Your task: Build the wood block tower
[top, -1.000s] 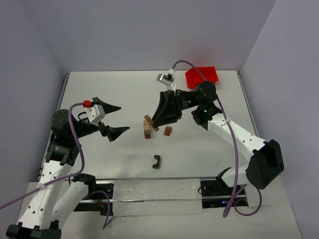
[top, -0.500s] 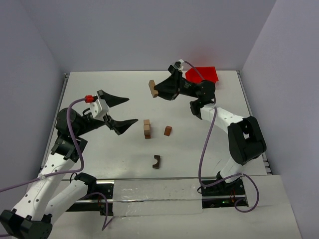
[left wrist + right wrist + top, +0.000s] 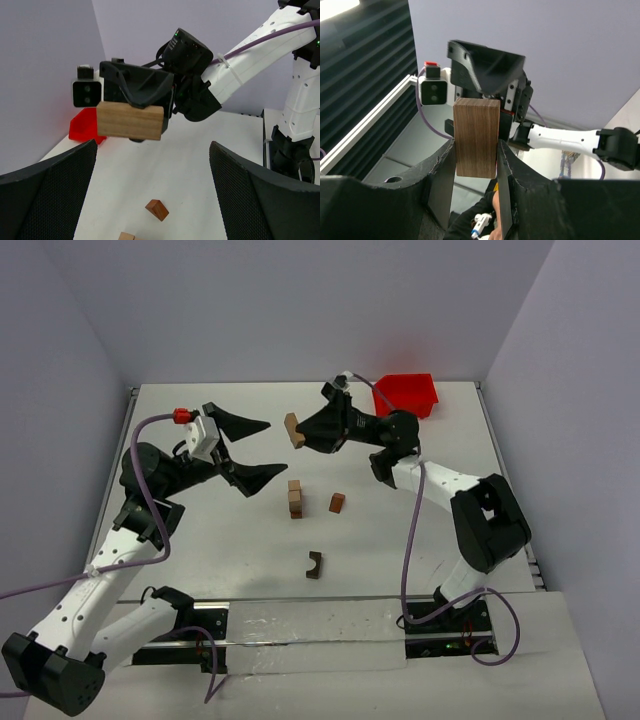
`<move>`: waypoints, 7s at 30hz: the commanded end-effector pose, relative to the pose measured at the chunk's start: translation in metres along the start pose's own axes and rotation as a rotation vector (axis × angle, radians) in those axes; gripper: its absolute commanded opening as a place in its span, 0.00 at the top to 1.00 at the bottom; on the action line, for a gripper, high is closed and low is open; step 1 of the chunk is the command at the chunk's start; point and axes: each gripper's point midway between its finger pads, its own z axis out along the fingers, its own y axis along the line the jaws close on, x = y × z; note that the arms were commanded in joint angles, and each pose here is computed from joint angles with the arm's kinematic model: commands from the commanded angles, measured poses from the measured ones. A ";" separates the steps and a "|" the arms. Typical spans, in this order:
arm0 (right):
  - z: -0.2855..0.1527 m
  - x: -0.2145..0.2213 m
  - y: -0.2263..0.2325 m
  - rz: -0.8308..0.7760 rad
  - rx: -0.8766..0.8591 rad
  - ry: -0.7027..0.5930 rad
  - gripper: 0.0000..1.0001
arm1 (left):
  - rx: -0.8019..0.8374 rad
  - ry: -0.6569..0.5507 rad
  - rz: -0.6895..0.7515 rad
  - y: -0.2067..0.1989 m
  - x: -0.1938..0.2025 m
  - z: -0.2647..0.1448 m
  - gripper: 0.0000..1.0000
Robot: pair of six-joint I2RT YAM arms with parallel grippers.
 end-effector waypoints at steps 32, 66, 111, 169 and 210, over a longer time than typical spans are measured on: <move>0.004 0.076 0.062 -0.230 -0.292 0.203 1.00 | -0.017 -0.004 0.128 0.003 -0.010 0.005 0.09; 0.009 0.081 0.056 -0.186 -0.259 0.222 0.71 | -0.061 0.035 0.144 0.013 -0.002 0.004 0.58; -0.263 -0.077 -0.067 -0.652 1.283 -0.223 0.00 | 0.354 1.222 0.155 0.055 0.223 0.002 1.00; -0.266 -0.058 -0.069 -0.786 1.353 -0.125 0.00 | 0.299 1.347 0.114 0.051 0.283 -0.010 0.71; -0.263 -0.055 -0.074 -0.778 1.330 -0.102 0.00 | 0.377 1.335 0.164 0.045 0.287 -0.010 0.55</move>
